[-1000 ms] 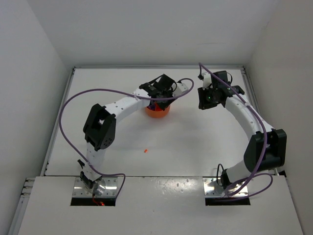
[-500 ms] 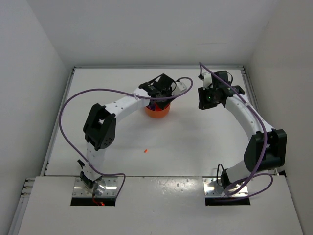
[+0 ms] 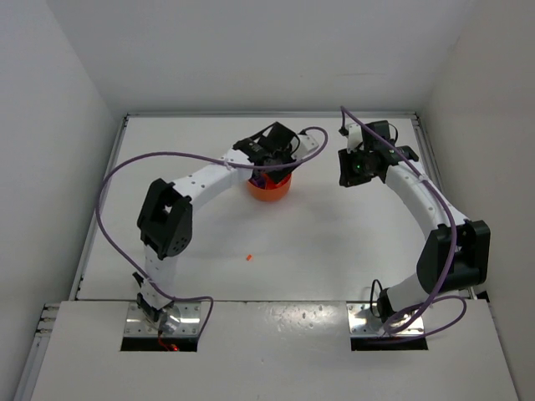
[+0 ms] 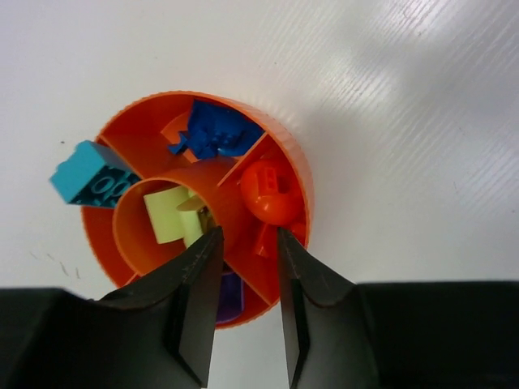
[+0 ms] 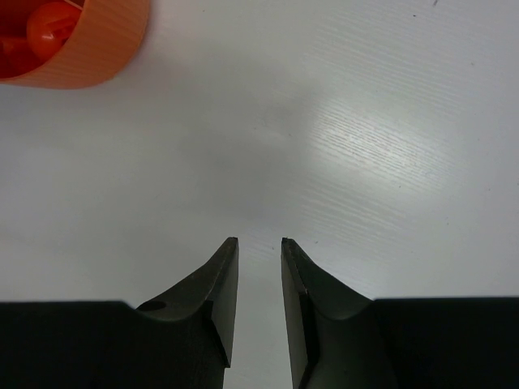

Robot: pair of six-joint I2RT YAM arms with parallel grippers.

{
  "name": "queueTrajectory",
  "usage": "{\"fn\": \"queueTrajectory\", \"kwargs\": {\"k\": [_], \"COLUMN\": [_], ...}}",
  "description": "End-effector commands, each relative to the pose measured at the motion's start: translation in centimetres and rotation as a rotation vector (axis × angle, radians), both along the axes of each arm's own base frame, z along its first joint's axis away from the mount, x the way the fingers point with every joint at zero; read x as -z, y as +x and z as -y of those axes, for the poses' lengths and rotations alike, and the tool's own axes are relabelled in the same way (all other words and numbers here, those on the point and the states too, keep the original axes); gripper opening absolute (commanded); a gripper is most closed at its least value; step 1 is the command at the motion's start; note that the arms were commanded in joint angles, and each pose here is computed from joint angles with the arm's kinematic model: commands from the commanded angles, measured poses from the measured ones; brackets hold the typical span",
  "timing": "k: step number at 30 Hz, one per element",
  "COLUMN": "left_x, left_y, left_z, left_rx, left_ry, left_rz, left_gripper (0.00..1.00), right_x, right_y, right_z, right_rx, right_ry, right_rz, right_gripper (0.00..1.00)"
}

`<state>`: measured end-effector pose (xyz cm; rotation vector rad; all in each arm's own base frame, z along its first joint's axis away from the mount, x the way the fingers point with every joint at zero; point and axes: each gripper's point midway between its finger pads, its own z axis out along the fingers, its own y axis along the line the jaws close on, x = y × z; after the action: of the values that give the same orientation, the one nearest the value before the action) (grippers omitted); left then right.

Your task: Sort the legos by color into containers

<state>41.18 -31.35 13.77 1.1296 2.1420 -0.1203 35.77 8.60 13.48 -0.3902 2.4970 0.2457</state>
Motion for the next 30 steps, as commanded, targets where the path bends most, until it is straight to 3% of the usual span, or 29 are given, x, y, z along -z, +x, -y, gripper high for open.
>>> {"fn": "queueTrajectory", "kwargs": {"k": [1,6,11,12,16,18,21,25,30], "left_x": [-7.3,-14.8,-15.5,-15.7,-10.0,-8.9,-8.0,-6.5,-5.1], "left_y": [0.6,0.0,-1.5,-1.8,-4.3,-5.3,-6.4,-7.7,-8.6], "left_z": [-0.9,-5.4,-13.1,-15.7,-19.8,-21.1,-23.8,-26.8,-28.5], "left_rx": [-0.034,-0.135,-0.288,-0.342,-0.425,-0.446,-0.504,-0.53,-0.552], "left_ry": [-0.107,-0.267,-0.429,-0.444,-0.436,-0.469,-0.499,-0.517,-0.598], "left_rz": [0.125,0.202,0.148,0.158,0.016,-0.025,-0.043,-0.106,-0.181], "left_gripper": [0.37,0.33,0.32,0.34,0.46,0.56,0.8,0.85,0.85], "right_x": [-2.2,-2.0,-2.5,-2.7,-1.5,-0.7,1.0,3.4,5.6], "right_y": [0.6,-3.0,-6.8,-7.6,-10.8,-13.7,-17.0,-19.4,-20.8], "right_z": [-0.6,-4.8,-9.8,-10.8,-16.4,-19.6,-22.8,-24.4,-25.8], "right_rx": [-0.025,-0.245,-0.515,-0.566,-0.846,-1.013,-1.237,-1.443,-1.688], "right_ry": [0.039,0.181,0.22,0.212,0.116,0.065,-0.007,-0.068,-0.125], "right_rz": [0.065,0.037,0.052,0.049,0.012,-0.005,-0.043,-0.052,0.034], "right_gripper": [0.28,0.28,0.36,0.36,0.39,0.43,0.5,0.58,0.54]}}
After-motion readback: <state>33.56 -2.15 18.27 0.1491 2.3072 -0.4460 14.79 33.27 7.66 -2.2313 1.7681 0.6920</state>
